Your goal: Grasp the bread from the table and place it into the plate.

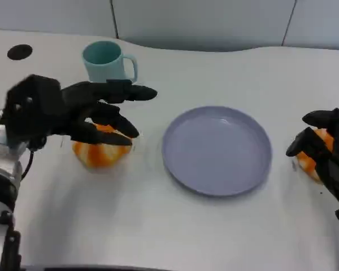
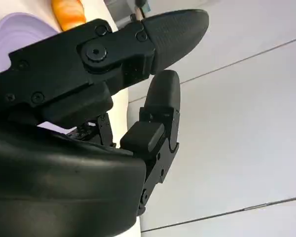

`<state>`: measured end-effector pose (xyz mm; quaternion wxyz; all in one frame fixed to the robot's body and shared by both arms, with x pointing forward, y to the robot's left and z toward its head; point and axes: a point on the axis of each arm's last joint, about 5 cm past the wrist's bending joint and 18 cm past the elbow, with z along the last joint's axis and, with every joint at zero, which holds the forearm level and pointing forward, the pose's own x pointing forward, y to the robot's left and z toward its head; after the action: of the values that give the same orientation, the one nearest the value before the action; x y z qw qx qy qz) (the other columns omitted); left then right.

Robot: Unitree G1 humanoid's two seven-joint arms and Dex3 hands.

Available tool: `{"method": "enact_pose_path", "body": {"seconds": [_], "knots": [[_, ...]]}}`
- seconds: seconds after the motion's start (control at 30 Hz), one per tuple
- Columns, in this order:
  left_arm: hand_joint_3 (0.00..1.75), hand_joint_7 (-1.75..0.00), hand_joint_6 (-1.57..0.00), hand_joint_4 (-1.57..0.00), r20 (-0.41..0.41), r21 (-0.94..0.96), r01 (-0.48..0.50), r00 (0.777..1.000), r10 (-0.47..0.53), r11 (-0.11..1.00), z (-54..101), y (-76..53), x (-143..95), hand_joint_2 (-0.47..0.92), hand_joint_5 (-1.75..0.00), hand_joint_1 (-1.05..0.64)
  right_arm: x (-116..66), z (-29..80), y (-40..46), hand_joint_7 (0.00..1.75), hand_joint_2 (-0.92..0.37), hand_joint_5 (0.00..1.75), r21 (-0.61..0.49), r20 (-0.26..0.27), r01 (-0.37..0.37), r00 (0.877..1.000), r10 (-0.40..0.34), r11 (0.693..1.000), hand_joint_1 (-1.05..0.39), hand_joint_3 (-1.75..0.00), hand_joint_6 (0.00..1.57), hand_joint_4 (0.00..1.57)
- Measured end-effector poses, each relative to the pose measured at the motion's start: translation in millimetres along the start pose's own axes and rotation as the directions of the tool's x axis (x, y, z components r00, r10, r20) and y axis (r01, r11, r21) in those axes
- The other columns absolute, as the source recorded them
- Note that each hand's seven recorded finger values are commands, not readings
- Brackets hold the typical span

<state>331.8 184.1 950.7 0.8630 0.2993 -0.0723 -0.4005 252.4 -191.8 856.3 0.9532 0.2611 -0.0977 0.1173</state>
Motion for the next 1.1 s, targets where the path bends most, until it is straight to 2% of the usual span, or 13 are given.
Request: {"method": "enact_pose_path", "body": {"seconds": [0.17, 0.37, 0.43, 0.5, 0.57, 0.63, 0.83, 0.87, 0.9, 0.97, 1.03, 1.07, 1.1], "knots": [[0.16, 0.0, -0.38, -0.29, -0.16, 0.213, -0.066, 0.982, 0.101, 0.975, -8.1, -23.0, 10.3, 0.92, -0.06, -0.85, -0.1, 0.1, -0.2, 0.86, -0.92, 1.66, 0.0, 0.0, 0.003, 1.0, -0.003, 1.0, -0.55, -0.07, 0.8, 0.63], [0.17, 0.0, -0.32, -0.24, -0.302, 0.434, -0.039, 0.935, 0.186, 0.9, -21.7, -43.0, 13.3, 0.92, -0.03, -0.94, -0.4, 0.2, -0.6, 0.88, -0.92, 1.67, -0.001, 0.0, 0.003, 1.0, -0.003, 1.0, -0.55, -0.08, 0.8, 0.63], [0.17, 0.0, -0.32, -0.24, -0.324, 0.473, -0.032, 0.923, 0.208, 0.881, -23.7, -45.6, 14.1, 0.92, -0.03, -0.95, -0.3, 0.2, -0.6, 0.88, -0.92, 1.67, -0.001, 0.0, 0.002, 1.0, -0.002, 1.0, -0.55, -0.08, 0.8, 0.63], [0.26, 0.0, -0.22, -0.15, -0.342, 0.5, -0.019, 0.914, 0.217, 0.866, -24.7, -46.3, 14.5, 0.92, -0.01, -1.03, -0.4, 0.2, -0.6, 0.87, -0.92, 1.67, -0.001, 0.0, 0.002, 1.0, -0.002, 1.0, -0.56, -0.07, 0.79, 0.63], [0.28, 0.0, -0.19, -0.12, -0.387, 0.523, 0.018, 0.896, 0.219, 0.852, -25.1, -46.7, 16.6, 0.92, 0.0, -1.04, -0.3, 0.2, -0.6, 0.87, -0.92, 1.67, -0.001, 0.0, 0.002, 1.0, -0.002, 1.0, -0.56, -0.06, 0.79, 0.63], [0.28, 0.0, -0.18, -0.11, -0.423, 0.548, 0.051, 0.878, 0.225, 0.835, -24.5, -45.4, 18.5, 0.92, 0.0, -1.05, -0.3, 0.2, -0.6, 0.87, -0.92, 1.67, -0.001, 0.0, 0.002, 1.0, -0.002, 1.0, -0.56, -0.06, 0.8, 0.63], [0.2, -0.01, -0.22, -0.16, -0.472, 0.591, 0.101, 0.848, 0.242, 0.8, -22.3, -44.5, 23.5, 0.92, -0.03, -1.02, -0.3, 0.2, -0.6, 0.87, -0.92, 1.67, -0.001, -0.001, 0.003, 1.0, -0.003, 1.0, -0.55, -0.06, 0.8, 0.63], [0.18, -0.02, -0.24, -0.19, -0.478, 0.594, 0.106, 0.844, 0.244, 0.797, -22.0, -45.1, 24.5, 0.92, -0.04, -1.0, -0.3, 0.2, -0.6, 0.87, -0.92, 1.67, -0.001, -0.001, 0.003, 1.0, -0.003, 1.0, -0.55, -0.06, 0.8, 0.63], [0.16, -0.06, -0.32, -0.28, -0.483, 0.597, 0.11, 0.84, 0.247, 0.795, -21.5, -45.4, 25.6, 0.91, -0.08, -0.93, -0.3, 0.2, -0.5, 0.87, -0.92, 1.68, -0.001, -0.001, 0.003, 1.0, -0.003, 1.0, -0.55, -0.06, 0.8, 0.63], [0.05, -0.09, -0.68, -0.64, -0.488, 0.602, 0.112, 0.836, 0.253, 0.791, -20.2, -44.9, 27.3, 0.91, -0.14, -0.71, -0.3, 0.0, -0.4, 0.87, -0.92, 1.68, 0.0, -0.003, 0.003, 1.0, -0.003, 1.0, -0.55, -0.07, 0.8, 0.63], [0.02, -0.08, -0.77, -0.74, -0.493, 0.607, 0.107, 0.828, 0.267, 0.788, -19.2, -44.9, 29.0, 0.92, -0.15, -0.65, -0.1, 0.1, -0.2, 0.87, -0.92, 1.68, 0.0, -0.003, 0.003, 1.0, -0.003, 1.0, -0.55, -0.08, 0.8, 0.63], [0.01, -0.14, -0.88, -0.85, -0.492, 0.609, 0.102, 0.827, 0.274, 0.786, -18.8, -45.4, 29.8, 0.89, -0.33, -0.56, 0.0, 0.2, -0.1, 0.88, -0.92, 1.69, -0.001, -0.003, 0.002, 1.0, -0.002, 1.0, -0.55, -0.07, 0.8, 0.63], [0.0, -0.21, -0.94, -0.78, -0.49, 0.613, 0.095, 0.825, 0.282, 0.785, -18.4, -45.9, 30.8, 0.88, -0.68, -0.5, 0.0, 0.2, 0.0, 0.88, -0.92, 1.69, -0.001, -0.003, 0.002, 1.0, -0.002, 1.0, -0.55, -0.07, 0.8, 0.63]]}}
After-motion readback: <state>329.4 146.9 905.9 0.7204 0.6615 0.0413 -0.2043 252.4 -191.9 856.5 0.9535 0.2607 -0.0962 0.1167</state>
